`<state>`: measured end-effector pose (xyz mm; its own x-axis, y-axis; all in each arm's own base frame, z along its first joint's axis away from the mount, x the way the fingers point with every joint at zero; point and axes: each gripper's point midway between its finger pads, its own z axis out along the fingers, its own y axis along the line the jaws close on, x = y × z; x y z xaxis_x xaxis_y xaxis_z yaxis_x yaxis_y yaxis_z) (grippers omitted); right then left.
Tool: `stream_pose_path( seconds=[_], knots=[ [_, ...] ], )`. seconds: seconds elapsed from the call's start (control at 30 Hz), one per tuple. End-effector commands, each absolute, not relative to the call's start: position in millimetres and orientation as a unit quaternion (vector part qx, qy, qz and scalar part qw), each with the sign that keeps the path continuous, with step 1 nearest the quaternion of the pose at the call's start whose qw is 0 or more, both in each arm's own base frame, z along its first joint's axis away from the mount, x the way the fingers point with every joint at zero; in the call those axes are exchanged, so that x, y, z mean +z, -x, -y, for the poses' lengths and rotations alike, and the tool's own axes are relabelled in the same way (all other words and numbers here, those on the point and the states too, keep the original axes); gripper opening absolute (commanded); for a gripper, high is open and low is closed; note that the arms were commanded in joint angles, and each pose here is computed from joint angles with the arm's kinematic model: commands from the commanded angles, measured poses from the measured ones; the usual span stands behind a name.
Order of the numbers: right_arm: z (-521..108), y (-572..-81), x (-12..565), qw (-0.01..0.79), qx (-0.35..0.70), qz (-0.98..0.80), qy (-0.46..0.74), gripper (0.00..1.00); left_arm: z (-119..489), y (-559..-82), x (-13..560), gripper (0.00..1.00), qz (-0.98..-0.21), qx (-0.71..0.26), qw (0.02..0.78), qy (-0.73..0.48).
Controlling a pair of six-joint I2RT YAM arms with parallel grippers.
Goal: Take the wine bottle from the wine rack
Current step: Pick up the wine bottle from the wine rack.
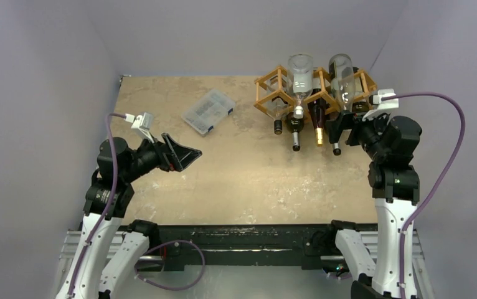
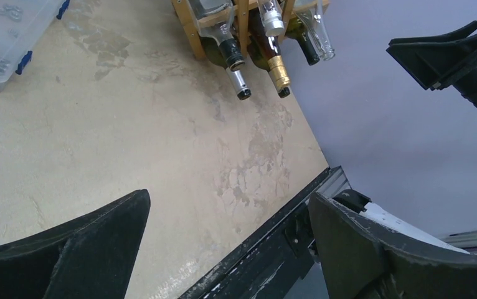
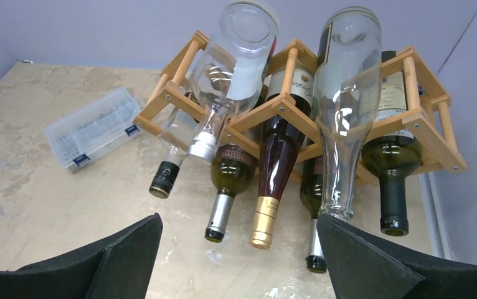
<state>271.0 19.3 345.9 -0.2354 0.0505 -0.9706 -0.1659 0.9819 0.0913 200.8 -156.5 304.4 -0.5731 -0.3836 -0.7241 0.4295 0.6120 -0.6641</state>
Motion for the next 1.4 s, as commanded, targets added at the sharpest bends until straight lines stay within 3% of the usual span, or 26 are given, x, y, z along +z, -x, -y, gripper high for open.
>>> stream_pose_path(
  seconds=[0.0,0.23,0.47,0.63,0.83,1.1,1.37],
  knots=[
    [-23.6,-269.1,368.7,0.638,0.098,-0.762,0.046,0.99,160.3,-197.9,308.4,1.0,-0.758,-0.452,0.469,-0.033],
    [-29.3,-266.9,370.0,0.638,0.105,-0.76,0.068,0.99,162.1,-194.5,310.0,1.0,-0.755,-0.458,0.468,-0.042],
    [-45.3,-258.8,364.8,0.629,0.112,-0.753,0.157,0.99,163.5,-193.5,308.6,1.0,-0.753,-0.462,0.466,-0.045],
    [-76.8,-240.9,355.6,0.608,0.159,-0.724,0.284,0.99,165.1,-192.5,306.2,1.0,-0.753,-0.467,0.461,-0.048],
    [-84.9,-235.0,352.0,0.583,0.176,-0.721,0.33,0.99,166.5,-190.1,303.6,1.0,-0.751,-0.471,0.46,-0.051],
    [-86.2,-256.1,343.0,0.531,0.219,-0.753,0.322,0.99,165.5,-187.0,293.5,1.0,-0.753,-0.464,0.464,-0.047],
    [-88.5,-288.5,341.6,0.527,0.23,-0.768,0.282,0.99,161.2,-187.1,286.4,1.0,-0.744,-0.451,0.493,-0.029]
  ],
)
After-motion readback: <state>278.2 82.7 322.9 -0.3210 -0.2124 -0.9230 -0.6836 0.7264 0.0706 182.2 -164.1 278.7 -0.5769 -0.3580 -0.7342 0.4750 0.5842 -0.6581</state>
